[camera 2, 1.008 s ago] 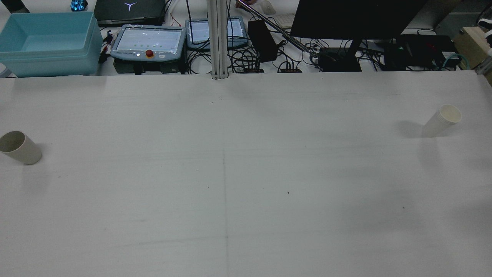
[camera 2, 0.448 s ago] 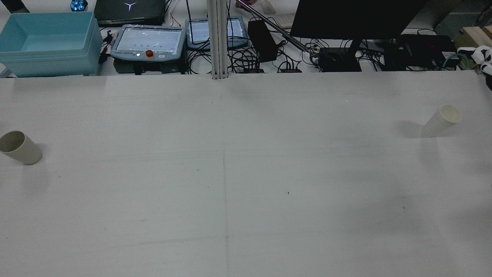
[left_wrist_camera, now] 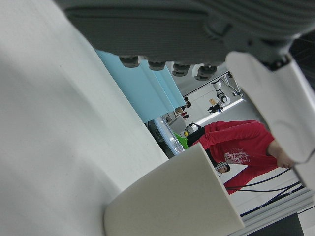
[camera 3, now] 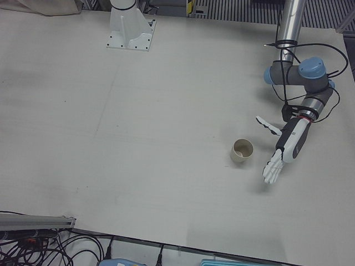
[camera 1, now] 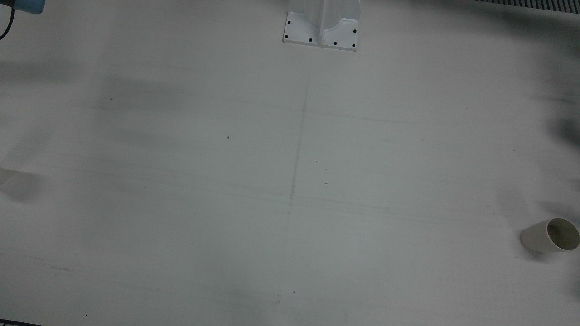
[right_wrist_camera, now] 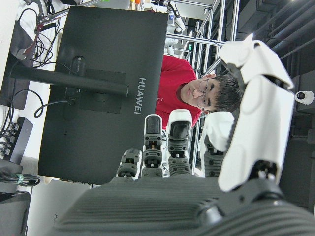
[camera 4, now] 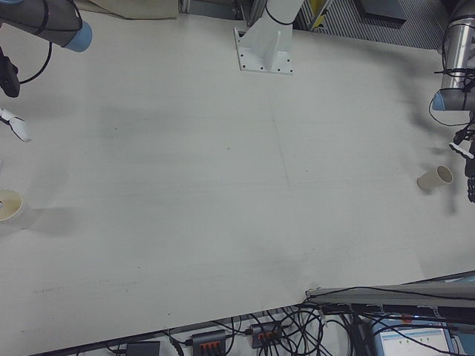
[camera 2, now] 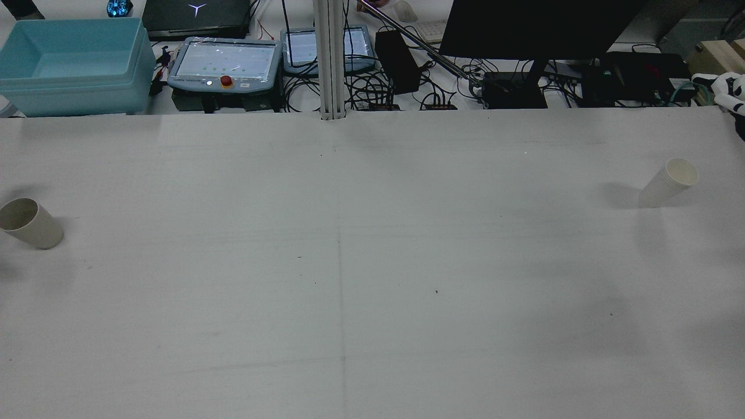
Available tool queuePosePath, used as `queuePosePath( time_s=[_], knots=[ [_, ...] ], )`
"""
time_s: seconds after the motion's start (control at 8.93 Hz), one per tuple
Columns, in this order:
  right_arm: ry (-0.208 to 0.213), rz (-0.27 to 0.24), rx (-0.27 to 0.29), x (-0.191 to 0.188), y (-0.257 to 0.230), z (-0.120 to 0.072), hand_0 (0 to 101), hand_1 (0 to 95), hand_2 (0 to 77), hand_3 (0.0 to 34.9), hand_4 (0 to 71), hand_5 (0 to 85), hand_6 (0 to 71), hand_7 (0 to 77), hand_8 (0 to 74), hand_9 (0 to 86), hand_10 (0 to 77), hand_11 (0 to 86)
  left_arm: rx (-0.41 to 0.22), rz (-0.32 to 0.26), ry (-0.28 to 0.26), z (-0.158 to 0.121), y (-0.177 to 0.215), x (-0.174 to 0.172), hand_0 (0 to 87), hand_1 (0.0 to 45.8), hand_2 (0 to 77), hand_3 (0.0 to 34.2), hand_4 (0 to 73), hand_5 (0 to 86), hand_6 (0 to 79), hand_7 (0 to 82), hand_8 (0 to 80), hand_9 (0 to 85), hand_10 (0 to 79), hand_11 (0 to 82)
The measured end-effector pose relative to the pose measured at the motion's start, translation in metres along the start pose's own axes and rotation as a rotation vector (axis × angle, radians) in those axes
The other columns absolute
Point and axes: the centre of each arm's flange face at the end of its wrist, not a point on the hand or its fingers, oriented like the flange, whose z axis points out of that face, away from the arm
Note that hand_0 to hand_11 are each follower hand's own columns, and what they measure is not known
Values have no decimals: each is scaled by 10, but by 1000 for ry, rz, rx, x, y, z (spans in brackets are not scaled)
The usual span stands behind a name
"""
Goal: Pour water
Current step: 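Move the left hand toward the white paper cup near it, then close the left hand around the white paper cup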
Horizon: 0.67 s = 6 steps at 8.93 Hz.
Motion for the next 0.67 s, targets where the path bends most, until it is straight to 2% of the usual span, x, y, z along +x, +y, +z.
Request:
queuePosePath(
  time_s=[0.11, 0.22, 0.34, 0.45, 0.67],
  knots=[
    [1, -1, 5, -1, -3, -4, 546, 196, 327, 0, 562, 698, 415, 671, 196, 267, 49, 93, -5, 20, -3, 15, 2, -2, 443, 11, 16, 54, 55, 0, 5, 33, 5, 11, 0, 11],
    [1, -1, 10, -2, -5, -8, 547, 196, 327, 0, 545, 687, 387, 671, 196, 278, 71, 109, -6, 45, -7, 24, 3, -4, 450, 11, 16, 51, 55, 0, 5, 33, 5, 11, 0, 11],
    [0, 0, 15, -3, -8, -12, 548, 196, 327, 0, 529, 682, 376, 654, 207, 284, 71, 109, -5, 69, -13, 27, 2, -8, 451, 65, 16, 53, 55, 0, 5, 33, 5, 11, 0, 11],
    [1, -1, 20, -4, -10, -16, 548, 196, 327, 0, 529, 682, 376, 654, 207, 284, 71, 109, -8, 84, -25, 29, 3, -14, 453, 27, 16, 54, 55, 0, 5, 33, 5, 11, 0, 11],
    [2, -3, 26, -4, -13, -20, 547, 196, 316, 0, 518, 671, 387, 638, 196, 284, 71, 104, -16, 106, -48, 30, 7, -26, 452, 44, 16, 53, 49, 0, 5, 33, 5, 11, 0, 11]
  ],
)
